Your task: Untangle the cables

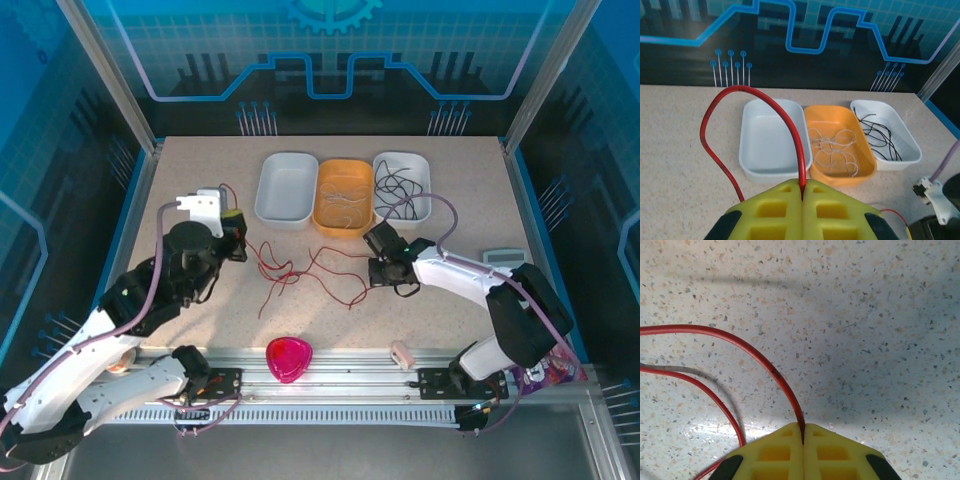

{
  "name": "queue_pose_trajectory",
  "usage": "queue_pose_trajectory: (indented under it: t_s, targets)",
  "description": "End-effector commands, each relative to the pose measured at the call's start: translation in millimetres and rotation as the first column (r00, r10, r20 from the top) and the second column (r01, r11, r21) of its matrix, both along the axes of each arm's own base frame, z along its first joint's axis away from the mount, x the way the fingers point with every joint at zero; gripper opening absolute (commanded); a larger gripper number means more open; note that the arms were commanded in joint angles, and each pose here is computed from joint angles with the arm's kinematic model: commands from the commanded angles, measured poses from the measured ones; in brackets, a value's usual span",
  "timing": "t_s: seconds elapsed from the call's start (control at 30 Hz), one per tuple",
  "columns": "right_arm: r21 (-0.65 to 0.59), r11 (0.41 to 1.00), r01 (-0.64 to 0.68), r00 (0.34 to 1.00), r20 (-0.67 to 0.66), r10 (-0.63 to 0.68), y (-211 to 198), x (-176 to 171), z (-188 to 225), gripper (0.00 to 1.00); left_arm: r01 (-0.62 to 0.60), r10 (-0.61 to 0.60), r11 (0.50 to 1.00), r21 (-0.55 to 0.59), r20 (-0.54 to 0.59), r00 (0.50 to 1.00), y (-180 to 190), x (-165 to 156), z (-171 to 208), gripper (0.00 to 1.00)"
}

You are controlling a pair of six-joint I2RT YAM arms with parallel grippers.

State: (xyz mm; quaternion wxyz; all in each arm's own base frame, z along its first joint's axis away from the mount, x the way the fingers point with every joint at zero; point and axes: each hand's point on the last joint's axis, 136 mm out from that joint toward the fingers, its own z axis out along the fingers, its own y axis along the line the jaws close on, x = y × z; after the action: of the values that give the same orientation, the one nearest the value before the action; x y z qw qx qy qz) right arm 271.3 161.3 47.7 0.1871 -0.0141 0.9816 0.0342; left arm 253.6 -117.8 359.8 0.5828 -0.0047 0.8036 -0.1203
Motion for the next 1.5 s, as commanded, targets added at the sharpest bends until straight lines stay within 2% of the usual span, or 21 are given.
queue_pose_trajectory:
  t_s: [0.0,0.17,0.3,0.4,0.5,0.57,0.6,0.8,0.93,1.1,1.23,1.47]
  targets:
    - [-0.006,1.0,0.025,1.0,0.015,-0.025,-9.0,-1.7,6.4,0.07,-0.03,0.029,0.999,0.02,0.062,0.998,4.9,15.1,29.6,0.0]
    - [-0.03,0.999,0.034,0.999,0.026,-0.033,-17.0,-3.8,10.2,0.06,-0.047,0.047,0.999,0.003,0.015,0.999,16.8,24.6,36.1,0.0]
    - [-0.046,0.998,0.042,0.999,0.012,-0.042,-25.0,-5.9,6.3,0.05,-0.077,0.076,0.997,0.015,0.055,0.996,35.1,21.1,61.7,0.0]
    - [-0.031,0.999,0.021,1.0,0.021,-0.021,-22.4,-5.4,9.1,0.09,-0.043,0.04,0.999,0.033,0.092,0.995,34.2,15.1,83.5,0.0]
    - [0.03,0.999,-0.039,0.997,0.073,0.036,-7.7,-1.1,23.3,0.23,0.029,-0.031,0.999,0.022,0.101,0.994,23.4,10.7,95.0,0.0]
    - [0.076,0.993,-0.093,0.989,0.12,0.084,4.4,0.9,38.0,0.36,0.09,-0.09,0.996,0.0,0.085,0.992,10.8,10.5,92.7,0.0]
    - [0.094,0.989,-0.111,0.985,0.142,0.097,9.5,2.2,45.4,0.4,0.118,-0.117,0.993,-0.008,0.077,0.99,5.4,10.1,91.1,0.0]
    - [0.2,0.936,-0.29,0.928,0.298,0.223,51.5,2.7,99.0,0.52,0.275,-0.274,0.958,-0.084,0.027,0.961,-32.7,14.5,81.4,0.0]
    - [0.288,0.847,-0.446,0.855,0.416,0.309,91.3,-6.1,136.3,0.6,0.336,-0.336,0.932,-0.134,0.021,0.942,-51.0,19.4,79.3,0.0]
    - [0.426,0.738,-0.524,0.82,0.486,0.302,130.1,-7.7,160.7,0.74,0.376,-0.381,0.907,-0.192,0.011,0.925,-66.8,25.8,72.8,0.0]
    - [0.47,0.699,-0.539,0.812,0.511,0.282,147.8,1.1,163.6,0.87,0.422,-0.431,0.875,-0.238,0.015,0.902,-79.7,25.4,72.4,0.0]
    - [0.525,0.683,-0.508,0.826,0.521,0.214,169.8,27.0,171.2,0.89,0.48,-0.495,0.827,-0.291,0.028,0.869,-95.9,25.0,76.8,0.0]
